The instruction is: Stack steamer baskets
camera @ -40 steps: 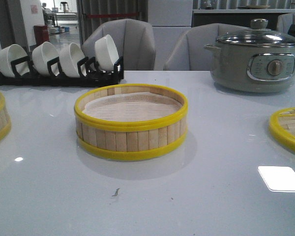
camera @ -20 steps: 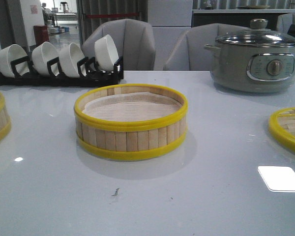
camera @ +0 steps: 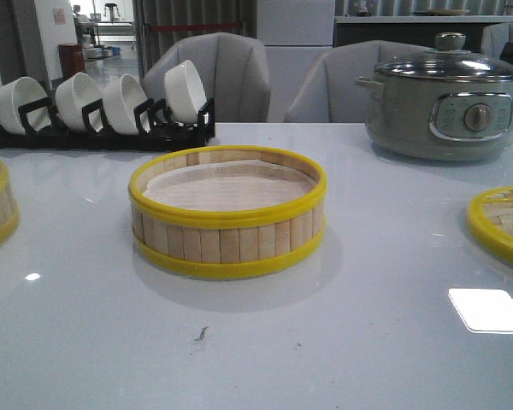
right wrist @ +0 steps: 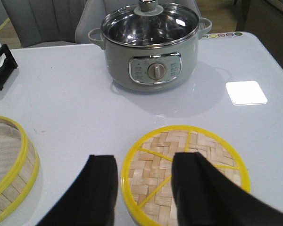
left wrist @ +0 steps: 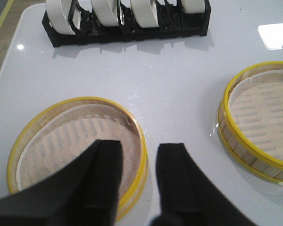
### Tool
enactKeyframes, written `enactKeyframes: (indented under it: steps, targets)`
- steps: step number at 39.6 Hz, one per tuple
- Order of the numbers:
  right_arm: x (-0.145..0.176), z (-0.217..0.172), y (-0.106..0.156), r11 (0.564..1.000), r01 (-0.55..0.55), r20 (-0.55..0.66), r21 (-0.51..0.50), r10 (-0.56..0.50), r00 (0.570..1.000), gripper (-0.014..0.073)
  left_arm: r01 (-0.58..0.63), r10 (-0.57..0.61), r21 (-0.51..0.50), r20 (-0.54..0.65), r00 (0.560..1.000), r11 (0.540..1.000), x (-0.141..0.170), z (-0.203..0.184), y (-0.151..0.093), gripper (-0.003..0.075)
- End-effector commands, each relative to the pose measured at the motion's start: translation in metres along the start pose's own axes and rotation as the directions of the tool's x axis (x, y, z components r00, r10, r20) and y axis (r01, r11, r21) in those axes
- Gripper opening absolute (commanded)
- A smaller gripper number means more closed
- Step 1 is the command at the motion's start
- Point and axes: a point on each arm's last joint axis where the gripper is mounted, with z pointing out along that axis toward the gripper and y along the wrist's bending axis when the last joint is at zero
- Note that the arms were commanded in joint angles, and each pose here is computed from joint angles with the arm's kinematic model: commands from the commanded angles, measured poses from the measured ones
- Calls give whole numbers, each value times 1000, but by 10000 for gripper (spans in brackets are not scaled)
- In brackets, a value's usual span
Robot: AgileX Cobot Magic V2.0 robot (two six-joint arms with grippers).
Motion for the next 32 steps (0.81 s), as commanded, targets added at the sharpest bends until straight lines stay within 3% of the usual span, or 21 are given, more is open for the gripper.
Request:
enactKeyframes:
  steps: [1,19,32]
  targets:
    - [-18,-4,2,1000,17,108,-7,-16,994,377,7,-7,-2,68,998,1000,-15,6,1,485]
    - [-16,0,1,1000,16,85,-4,-16,996,377,20,-19,4,-143,989,1000,5,128,3,495]
    - [-8,7,0,1000,16,27,4,-16,1000,377,24,-21,7,-264,964,1000,27,194,4,495]
